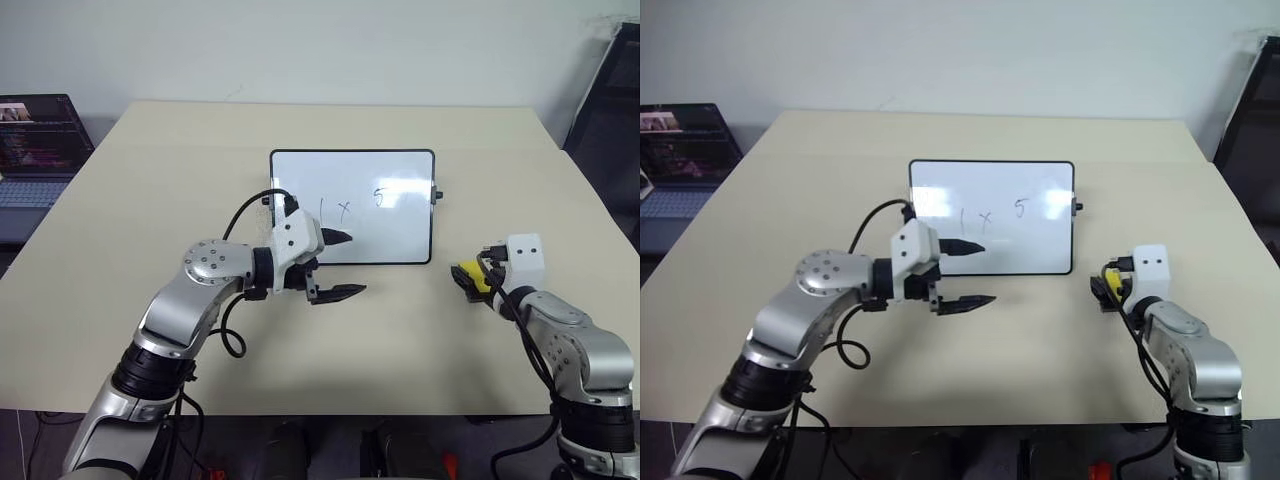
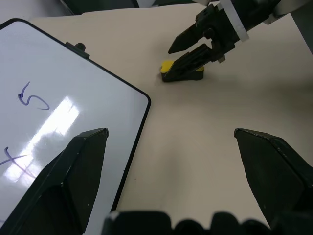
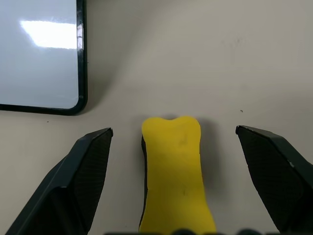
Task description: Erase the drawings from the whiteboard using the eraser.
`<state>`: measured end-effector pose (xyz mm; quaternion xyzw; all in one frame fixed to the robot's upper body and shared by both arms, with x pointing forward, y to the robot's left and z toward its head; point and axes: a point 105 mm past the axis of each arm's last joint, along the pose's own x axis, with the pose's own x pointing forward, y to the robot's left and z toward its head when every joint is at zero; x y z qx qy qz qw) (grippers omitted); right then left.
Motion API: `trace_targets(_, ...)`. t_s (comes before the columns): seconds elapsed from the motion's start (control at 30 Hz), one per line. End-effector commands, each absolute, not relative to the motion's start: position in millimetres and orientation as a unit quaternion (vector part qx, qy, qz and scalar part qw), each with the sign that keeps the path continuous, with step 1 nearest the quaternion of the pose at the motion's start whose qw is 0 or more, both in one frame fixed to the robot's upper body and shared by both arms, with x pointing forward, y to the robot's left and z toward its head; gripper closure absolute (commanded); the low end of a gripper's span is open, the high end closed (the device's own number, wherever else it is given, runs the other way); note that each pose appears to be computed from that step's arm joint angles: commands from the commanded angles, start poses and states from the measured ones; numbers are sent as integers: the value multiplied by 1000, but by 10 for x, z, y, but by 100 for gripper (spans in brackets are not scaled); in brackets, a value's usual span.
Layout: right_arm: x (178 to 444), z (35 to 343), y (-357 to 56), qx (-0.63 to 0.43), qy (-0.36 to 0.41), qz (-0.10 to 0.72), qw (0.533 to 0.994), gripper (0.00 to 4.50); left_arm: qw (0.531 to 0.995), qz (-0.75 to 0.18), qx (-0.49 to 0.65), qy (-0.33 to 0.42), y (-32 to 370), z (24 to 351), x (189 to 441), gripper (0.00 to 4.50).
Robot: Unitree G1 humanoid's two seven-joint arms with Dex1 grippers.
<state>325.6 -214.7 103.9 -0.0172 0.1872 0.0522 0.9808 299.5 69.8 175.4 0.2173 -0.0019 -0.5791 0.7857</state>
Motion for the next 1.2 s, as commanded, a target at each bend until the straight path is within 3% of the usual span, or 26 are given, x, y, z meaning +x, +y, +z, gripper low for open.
trace_targets(0.03,3300,1176,-2148,-18,157,54,986,6,779,-583,229,-26,645,1878,2945,0)
trace_targets(0.17,3301,1153,-2156,-17,159,54,986,6,779,-583,229,-27,642,1881,2947,0)
trace_targets(0.5,3264,993,-2142,-6,183,58,981,336,779,-581,232,-21,675,1809,2934,0)
trace_targets(0.77,3295,1043,-2143,-32,167,60,984,345,806,-552,214,-11,783,1793,2960,0)
trace_targets(1.2,3060,1728,-1505,-80,17,222,972,347,900,-400,164,48,1345,1747,3065,0)
